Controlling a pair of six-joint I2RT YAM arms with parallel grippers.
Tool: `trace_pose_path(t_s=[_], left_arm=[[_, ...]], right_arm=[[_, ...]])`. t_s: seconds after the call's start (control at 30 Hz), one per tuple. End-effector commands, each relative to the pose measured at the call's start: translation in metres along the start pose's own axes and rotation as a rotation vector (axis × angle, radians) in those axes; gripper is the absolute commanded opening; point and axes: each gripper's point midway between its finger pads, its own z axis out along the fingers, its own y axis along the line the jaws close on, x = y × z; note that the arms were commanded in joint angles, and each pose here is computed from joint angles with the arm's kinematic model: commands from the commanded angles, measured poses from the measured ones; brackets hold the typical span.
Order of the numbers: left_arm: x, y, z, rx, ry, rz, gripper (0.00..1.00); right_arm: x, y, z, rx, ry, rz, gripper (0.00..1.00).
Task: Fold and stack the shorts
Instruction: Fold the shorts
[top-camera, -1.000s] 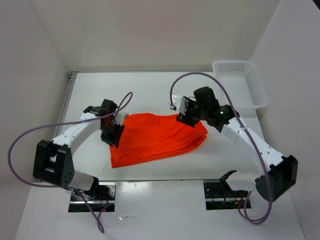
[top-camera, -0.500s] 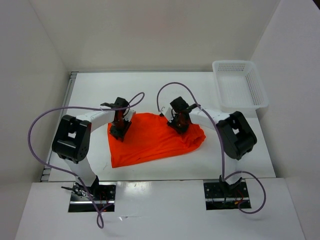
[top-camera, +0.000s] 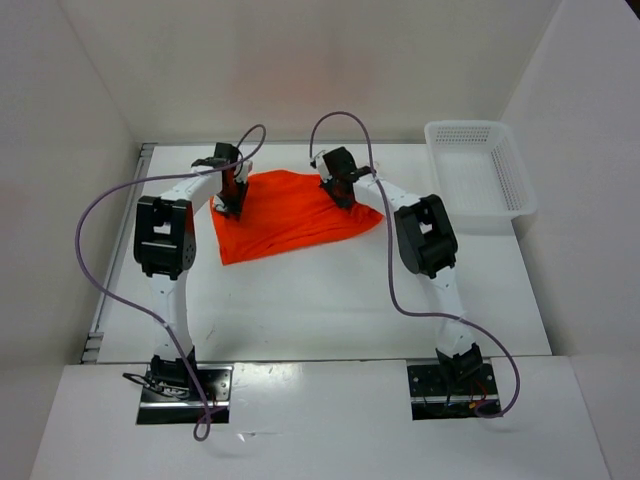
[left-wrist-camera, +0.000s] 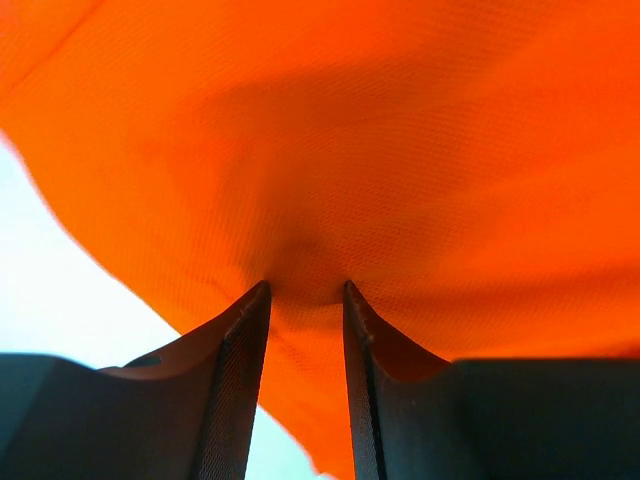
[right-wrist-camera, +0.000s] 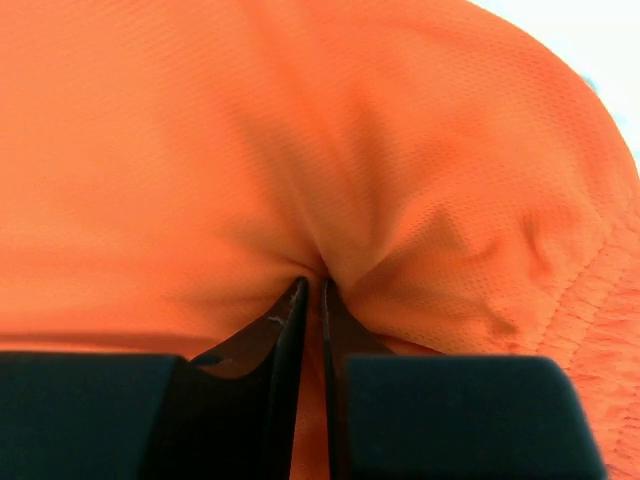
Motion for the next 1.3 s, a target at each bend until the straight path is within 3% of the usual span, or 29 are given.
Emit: trace_pose_path(t_s=[0.0, 0.2, 0.23, 0.33, 0.43, 0.47, 0.6, 0.77, 0.9, 1.0, 1.27], left_arm=[[-0.035, 0.030, 0.046, -0.118, -0.092, -0.021, 0.42], [-0.075, 0.025, 0.017, -0.102, -0.213, -0.019, 0.44], [-0.079, 0.020, 0.002, -0.099, -0.238, -0.011, 0.44], [-0.071, 0.005, -0.021, -0.086, -0.241, 0.016, 0.45], [-0.043, -0.001, -0.048, -0.080, -0.219, 0.028, 0.49], [-0.034, 0.001, -0.050, -0.090, -0.202, 0.028, 0.49], [0.027, 0.003, -0.042, -0.105, -0.081, 0.037, 0.49], [0.048, 0.002, -0.043, -0.104, -0.051, 0.040, 0.49], [0.051, 0.002, -0.039, -0.104, -0.053, 0.040, 0.49], [0.049, 0.005, -0.032, -0.125, -0.055, 0.039, 0.49], [0.040, 0.011, -0.043, -0.157, -0.070, 0.036, 0.49]], right_arm=[[-0.008, -0.003, -0.001, -0.004, -0.007, 0.087, 0.19], [-0.042, 0.014, -0.069, -0.179, -0.132, 0.160, 0.44], [-0.044, 0.016, -0.076, -0.192, -0.143, 0.183, 0.52], [-0.062, 0.006, -0.110, -0.179, -0.215, 0.217, 0.58], [-0.066, -0.014, -0.130, -0.130, -0.251, 0.283, 0.81], [-0.063, -0.013, -0.132, -0.132, -0.246, 0.293, 0.84], [-0.046, -0.028, -0.136, -0.095, -0.223, 0.351, 0.87], [-0.017, -0.058, -0.125, -0.005, -0.172, 0.464, 0.87], [0.003, -0.081, -0.119, 0.040, -0.140, 0.564, 0.86], [0.013, -0.085, -0.113, -0.025, -0.129, 0.652, 0.86], [0.040, -0.072, -0.092, -0.089, -0.058, 0.696, 0.86]])
